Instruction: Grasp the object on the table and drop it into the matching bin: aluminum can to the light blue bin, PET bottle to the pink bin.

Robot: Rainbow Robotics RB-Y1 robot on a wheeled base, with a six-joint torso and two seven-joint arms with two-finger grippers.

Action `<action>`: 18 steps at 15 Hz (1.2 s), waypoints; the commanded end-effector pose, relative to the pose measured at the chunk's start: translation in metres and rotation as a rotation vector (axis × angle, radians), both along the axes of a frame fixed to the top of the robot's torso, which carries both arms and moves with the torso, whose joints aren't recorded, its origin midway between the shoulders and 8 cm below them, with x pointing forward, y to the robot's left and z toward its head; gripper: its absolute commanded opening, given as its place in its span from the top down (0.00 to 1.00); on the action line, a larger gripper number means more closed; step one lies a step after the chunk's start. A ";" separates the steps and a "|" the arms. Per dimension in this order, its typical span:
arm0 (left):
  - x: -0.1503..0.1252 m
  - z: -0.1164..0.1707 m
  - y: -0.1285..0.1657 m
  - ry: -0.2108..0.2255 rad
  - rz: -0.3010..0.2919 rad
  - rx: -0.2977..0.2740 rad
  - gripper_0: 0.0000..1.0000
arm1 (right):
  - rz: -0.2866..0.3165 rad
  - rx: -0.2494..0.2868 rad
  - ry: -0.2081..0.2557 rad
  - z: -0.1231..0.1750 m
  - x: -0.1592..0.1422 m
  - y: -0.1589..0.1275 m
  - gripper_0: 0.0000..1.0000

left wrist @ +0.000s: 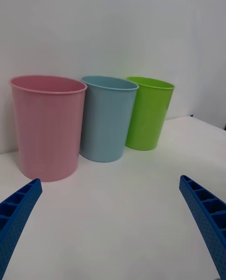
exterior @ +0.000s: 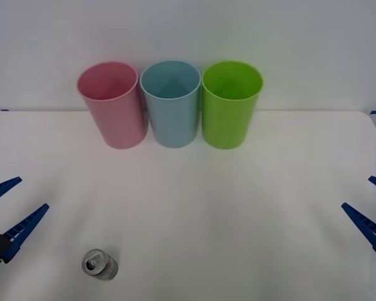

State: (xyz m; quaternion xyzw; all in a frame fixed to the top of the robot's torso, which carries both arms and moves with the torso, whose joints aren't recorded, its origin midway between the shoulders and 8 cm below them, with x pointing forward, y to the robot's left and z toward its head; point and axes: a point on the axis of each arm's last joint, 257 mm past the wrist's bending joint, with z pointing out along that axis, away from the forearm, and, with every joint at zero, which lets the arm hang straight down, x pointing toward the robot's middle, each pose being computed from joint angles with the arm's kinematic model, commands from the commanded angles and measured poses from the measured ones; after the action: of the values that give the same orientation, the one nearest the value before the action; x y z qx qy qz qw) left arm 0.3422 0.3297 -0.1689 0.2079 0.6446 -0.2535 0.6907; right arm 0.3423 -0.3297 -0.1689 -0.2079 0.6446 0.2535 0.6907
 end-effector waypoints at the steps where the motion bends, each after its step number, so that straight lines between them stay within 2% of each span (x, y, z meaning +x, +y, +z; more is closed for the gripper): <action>1: 0.000 0.000 0.000 0.000 0.000 0.000 0.00 | 0.000 0.000 0.000 0.000 0.000 0.000 0.00; 2: 0.001 0.001 -0.006 -0.007 -0.007 -0.018 0.00 | 0.000 0.000 0.000 0.000 0.000 0.000 0.00; 7: 0.000 0.006 -0.009 -0.009 -0.028 -0.004 0.00 | 0.000 0.000 0.000 0.000 0.000 0.000 0.00; 10: -0.010 -0.001 -0.005 0.018 -0.041 0.022 0.00 | 0.000 0.000 0.000 0.000 0.000 0.000 0.00; 14: -0.032 -0.007 0.007 0.090 -0.088 0.072 0.00 | 0.000 0.000 0.000 0.000 0.000 0.000 0.00; 18: -0.049 -0.010 0.014 0.131 -0.110 0.083 0.00 | 0.000 0.000 0.000 0.000 0.000 0.000 0.00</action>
State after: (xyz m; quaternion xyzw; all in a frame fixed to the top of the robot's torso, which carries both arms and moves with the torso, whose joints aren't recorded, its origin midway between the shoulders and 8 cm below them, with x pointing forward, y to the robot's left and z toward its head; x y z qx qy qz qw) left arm 0.2965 0.3432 -0.1784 0.2548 0.6846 -0.2747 0.6252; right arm 0.3423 -0.3297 -0.1689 -0.2080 0.6445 0.2534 0.6907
